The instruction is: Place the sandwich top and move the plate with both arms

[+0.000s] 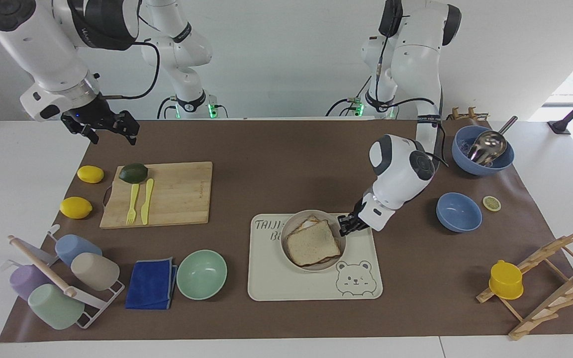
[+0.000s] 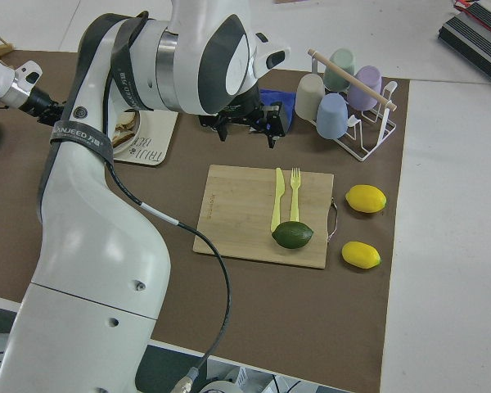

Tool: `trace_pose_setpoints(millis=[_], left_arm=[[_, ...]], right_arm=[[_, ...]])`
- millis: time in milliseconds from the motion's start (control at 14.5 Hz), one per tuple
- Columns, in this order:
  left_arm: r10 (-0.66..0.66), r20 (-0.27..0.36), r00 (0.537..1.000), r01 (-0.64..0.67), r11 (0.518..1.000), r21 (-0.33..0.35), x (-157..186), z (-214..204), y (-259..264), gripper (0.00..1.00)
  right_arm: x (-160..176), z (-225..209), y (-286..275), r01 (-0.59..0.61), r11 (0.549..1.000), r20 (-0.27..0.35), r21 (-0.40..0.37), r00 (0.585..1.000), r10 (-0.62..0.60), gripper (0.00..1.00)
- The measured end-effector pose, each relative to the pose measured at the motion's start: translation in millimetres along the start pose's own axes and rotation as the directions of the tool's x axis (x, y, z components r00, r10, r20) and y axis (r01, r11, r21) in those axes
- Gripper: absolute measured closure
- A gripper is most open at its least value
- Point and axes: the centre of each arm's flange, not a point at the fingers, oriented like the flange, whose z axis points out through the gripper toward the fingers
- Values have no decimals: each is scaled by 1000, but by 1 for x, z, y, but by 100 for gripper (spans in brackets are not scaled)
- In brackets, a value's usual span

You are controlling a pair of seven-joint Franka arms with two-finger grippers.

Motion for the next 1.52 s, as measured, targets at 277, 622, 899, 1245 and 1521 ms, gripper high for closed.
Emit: trace_pose_setpoints(millis=[277, 622, 899, 1245, 1521], left_arm=[[-48, 10, 999, 48, 999, -8, 13, -58, -29, 14], [-28, 63, 998, 17, 986, 167, -6, -176, -79, 0], [23, 98, 995, -48, 966, 253, -46, -263, -93, 0], [72, 137, 988, -112, 942, 316, -94, -296, -103, 0], [110, 130, 985, -146, 938, 314, -94, -298, -101, 0]], right_arm=[[0, 0, 0, 0, 1000, 0, 0, 1000, 0, 0], [0, 0, 0, 0, 1000, 0, 0, 1000, 0, 0], [0, 0, 0, 0, 1000, 0, 0, 1000, 0, 0], [0, 0, 0, 0, 1000, 0, 0, 1000, 0, 0], [0, 0, 0, 0, 1000, 0, 0, 1000, 0, 0]])
